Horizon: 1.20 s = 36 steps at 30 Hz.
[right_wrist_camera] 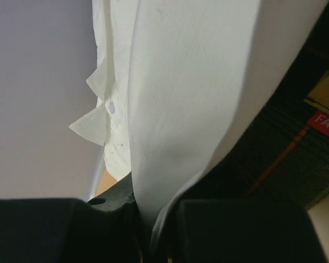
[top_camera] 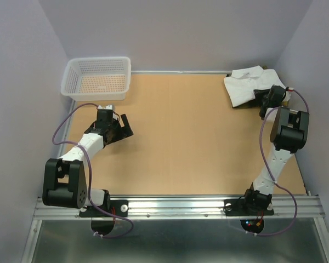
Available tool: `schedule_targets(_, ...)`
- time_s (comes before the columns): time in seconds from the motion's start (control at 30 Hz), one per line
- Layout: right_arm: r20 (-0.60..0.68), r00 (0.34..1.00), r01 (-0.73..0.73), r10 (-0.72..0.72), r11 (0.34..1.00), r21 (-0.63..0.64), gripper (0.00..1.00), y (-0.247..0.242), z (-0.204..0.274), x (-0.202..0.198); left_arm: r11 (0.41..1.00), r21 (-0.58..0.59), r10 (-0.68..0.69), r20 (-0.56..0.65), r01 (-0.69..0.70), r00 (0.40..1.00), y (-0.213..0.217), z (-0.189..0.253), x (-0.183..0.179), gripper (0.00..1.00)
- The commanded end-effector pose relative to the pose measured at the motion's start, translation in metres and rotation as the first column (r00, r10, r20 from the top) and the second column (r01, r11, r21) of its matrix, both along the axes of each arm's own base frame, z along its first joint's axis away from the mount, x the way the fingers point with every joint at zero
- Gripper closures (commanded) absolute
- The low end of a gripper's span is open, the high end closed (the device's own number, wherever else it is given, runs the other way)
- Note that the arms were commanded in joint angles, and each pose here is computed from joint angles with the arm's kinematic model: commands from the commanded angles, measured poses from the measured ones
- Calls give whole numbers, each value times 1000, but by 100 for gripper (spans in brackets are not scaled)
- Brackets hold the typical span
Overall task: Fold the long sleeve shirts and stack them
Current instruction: Neatly place the folded shirt to the corner
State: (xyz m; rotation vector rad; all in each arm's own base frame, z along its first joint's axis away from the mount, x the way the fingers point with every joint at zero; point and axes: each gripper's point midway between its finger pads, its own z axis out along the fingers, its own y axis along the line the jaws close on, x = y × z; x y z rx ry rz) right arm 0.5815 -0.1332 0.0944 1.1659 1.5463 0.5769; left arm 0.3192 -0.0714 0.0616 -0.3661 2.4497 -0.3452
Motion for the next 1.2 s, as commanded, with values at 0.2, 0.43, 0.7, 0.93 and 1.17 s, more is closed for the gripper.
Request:
schedule_targets(0.2,167,985,34,-36,999,11,44,-2,46,-7,1000,-20,-3,59,4,998,-1,15,2,1)
schedule_targets(0.43,163,985,58,-46,996,-73,11,1,75,-39,1000,-20,6,80,-4,997,0,22,3,1)
schedule_targets(0.7,11,992,127,-128,957,-261,5,-10,94,-102,1000,-13,7,112,-6,994,1,34,4,1)
schedule_targets(0.93,18,998,67,-66,900,-431,24,-15,155,-93,1000,-3,9,157,-8,988,3,48,8,1)
schedule_targets(1.17,2,999,31,-34,909,-416,45,-25,136,-42,1000,14,23,173,-26,985,8,51,8,1)
